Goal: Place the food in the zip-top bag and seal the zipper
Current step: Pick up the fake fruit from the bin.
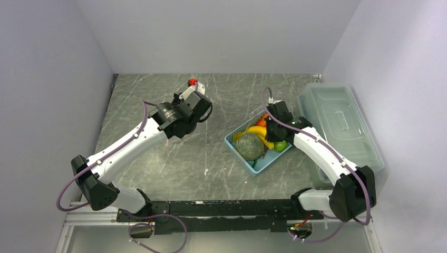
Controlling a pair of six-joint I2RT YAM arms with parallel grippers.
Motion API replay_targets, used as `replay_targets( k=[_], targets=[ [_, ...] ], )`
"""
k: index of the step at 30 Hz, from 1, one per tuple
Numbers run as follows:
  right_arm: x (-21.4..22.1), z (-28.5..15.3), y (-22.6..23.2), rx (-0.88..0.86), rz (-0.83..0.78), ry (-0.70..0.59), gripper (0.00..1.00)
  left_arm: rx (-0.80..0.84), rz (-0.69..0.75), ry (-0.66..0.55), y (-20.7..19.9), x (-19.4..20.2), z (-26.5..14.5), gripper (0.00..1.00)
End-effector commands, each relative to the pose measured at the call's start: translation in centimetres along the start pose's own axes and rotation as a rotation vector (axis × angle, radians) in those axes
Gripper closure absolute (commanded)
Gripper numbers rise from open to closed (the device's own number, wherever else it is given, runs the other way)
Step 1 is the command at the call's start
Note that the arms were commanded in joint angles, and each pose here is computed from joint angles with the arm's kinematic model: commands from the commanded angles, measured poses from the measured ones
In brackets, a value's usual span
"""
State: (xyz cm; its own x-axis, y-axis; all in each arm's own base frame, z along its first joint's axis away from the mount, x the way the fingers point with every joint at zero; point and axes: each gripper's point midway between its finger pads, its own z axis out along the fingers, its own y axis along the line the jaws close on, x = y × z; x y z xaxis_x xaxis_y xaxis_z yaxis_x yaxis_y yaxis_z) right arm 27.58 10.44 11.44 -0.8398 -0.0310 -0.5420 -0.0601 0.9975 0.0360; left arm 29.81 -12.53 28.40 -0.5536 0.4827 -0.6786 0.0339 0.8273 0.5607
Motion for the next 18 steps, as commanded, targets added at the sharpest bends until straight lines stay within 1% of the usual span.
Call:
replay_targets(
  k=[1, 3, 12, 18],
  targets=[
    [-3.3, -3.4, -1.1, 0.041, 0.027, -0.129, 0.97, -0.008, -0.054, -0.03, 0.9, -0.3, -0.6, 1.0],
    [-3.7, -4.1, -1.4, 0.056, 0.03, -0.152, 1.0, -0.007, -0.054, -0.03, 0.8, -0.3, -0.6, 1.0],
    [-4.5, -6.2, -3.5, 0.15, 0.028, -0.197, 1.0, -0.007, -0.056, -0.032, 0.9, -0.4, -0.7, 1.0],
    [-5.7, -8.2, -4.6, 0.203, 0.035, -0.251, 1.0, -0.004, -0.059, -0.031, 0.9, -0.3, -0.7, 1.0]
  ],
)
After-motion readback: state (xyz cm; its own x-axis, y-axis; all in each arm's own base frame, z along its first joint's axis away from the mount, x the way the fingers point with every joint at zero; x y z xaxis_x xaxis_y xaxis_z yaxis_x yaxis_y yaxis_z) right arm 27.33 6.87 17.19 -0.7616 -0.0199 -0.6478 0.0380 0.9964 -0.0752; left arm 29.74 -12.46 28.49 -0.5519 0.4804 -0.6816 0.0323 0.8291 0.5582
